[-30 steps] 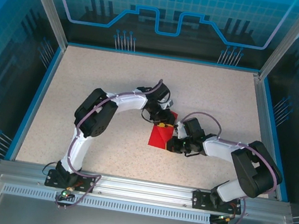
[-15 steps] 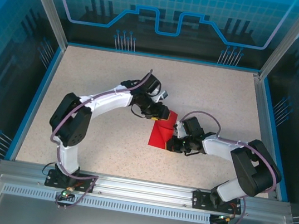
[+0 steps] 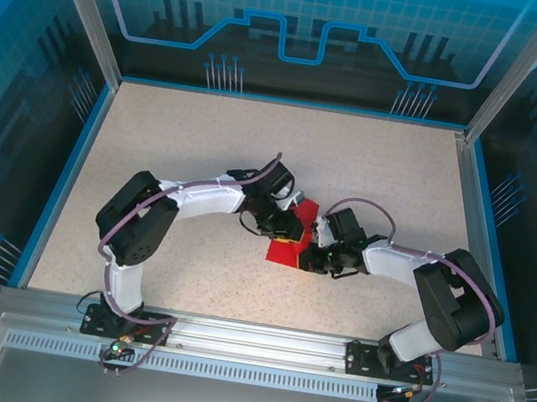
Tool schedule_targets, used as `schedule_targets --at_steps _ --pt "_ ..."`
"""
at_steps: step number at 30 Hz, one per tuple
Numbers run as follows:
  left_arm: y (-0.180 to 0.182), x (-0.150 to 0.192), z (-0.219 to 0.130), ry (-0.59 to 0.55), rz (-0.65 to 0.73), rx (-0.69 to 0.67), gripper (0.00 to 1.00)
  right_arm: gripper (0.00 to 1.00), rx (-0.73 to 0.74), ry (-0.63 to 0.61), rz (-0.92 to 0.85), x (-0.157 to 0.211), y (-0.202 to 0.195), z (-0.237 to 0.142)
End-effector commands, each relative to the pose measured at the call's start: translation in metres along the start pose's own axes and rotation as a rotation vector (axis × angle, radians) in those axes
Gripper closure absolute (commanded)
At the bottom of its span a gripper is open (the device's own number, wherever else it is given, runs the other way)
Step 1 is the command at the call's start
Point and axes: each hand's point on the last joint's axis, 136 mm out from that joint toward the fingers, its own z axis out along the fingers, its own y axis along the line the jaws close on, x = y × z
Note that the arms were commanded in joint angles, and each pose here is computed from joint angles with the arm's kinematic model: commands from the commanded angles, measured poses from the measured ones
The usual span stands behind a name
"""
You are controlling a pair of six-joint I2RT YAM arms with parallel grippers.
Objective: Fold a paper plane with a square sheet of paper (pick it up from the middle)
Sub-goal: Fold the triangle a second time at the center of the table.
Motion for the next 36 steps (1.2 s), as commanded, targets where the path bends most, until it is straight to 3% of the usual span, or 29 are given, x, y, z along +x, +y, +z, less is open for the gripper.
schedule_targets --at_steps 1,15,36 --pt "0.006 0.005 0.021 0.030 -0.031 0.024 0.78 0.95 0.131 0.108 0.034 0.032 -0.029 0.006" --pt "0.031 0.002 0.042 0.043 -0.033 -0.016 0.79 0.95 0.139 0.115 0.029 0.031 -0.027 0.004" --pt "0.072 -0.032 0.030 0.008 -0.052 -0.086 0.80 0.96 0.157 0.144 0.015 0.039 -0.032 0.005"
